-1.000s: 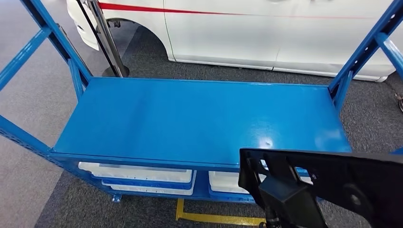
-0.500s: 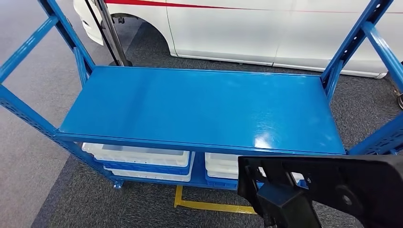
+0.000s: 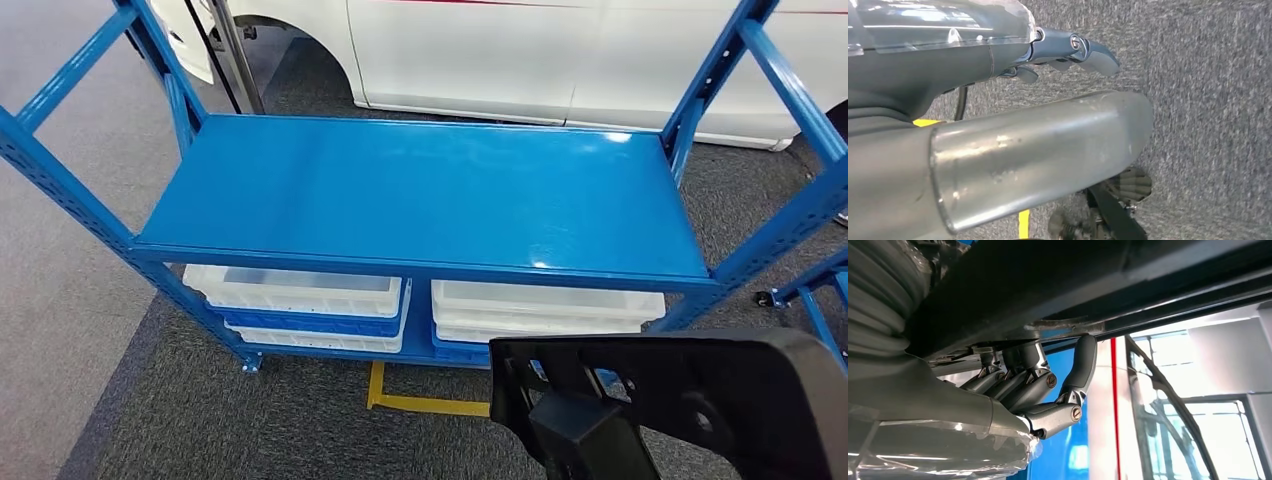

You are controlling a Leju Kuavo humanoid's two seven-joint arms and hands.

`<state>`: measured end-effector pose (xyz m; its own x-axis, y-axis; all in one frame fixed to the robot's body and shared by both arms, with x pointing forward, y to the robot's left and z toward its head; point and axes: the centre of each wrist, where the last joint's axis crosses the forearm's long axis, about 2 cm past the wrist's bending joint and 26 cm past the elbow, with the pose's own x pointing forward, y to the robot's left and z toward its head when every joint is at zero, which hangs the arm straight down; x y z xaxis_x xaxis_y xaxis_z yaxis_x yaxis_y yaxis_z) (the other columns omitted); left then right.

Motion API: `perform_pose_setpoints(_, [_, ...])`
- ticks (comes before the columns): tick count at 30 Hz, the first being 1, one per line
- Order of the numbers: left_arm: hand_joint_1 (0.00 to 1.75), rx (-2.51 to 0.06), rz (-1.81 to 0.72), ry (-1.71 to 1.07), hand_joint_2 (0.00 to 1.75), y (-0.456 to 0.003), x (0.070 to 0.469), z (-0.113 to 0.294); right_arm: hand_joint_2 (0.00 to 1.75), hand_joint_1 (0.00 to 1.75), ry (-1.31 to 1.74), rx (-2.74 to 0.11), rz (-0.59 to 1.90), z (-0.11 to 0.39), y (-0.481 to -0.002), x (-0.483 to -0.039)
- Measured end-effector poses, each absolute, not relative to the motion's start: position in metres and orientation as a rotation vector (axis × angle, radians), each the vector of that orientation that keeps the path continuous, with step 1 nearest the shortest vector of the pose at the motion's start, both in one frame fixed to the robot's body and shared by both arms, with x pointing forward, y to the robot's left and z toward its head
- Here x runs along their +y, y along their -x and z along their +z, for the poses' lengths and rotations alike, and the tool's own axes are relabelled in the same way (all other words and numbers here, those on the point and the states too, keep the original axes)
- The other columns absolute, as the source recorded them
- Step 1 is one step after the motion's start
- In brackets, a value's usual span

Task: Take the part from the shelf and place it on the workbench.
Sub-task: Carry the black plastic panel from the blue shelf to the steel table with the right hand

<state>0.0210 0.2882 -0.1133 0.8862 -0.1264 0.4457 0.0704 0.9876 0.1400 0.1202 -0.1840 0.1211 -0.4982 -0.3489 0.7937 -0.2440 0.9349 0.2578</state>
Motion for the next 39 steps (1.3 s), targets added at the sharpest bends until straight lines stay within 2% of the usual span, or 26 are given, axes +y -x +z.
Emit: perform_pose_setpoints(39, [0.0,-0.483,-0.069,-0.113,0.0,-0.016,0.284,-0.114,1.75,1.75,-0.372,-2.062,-0.173,0.109,-0.113,-0.186])
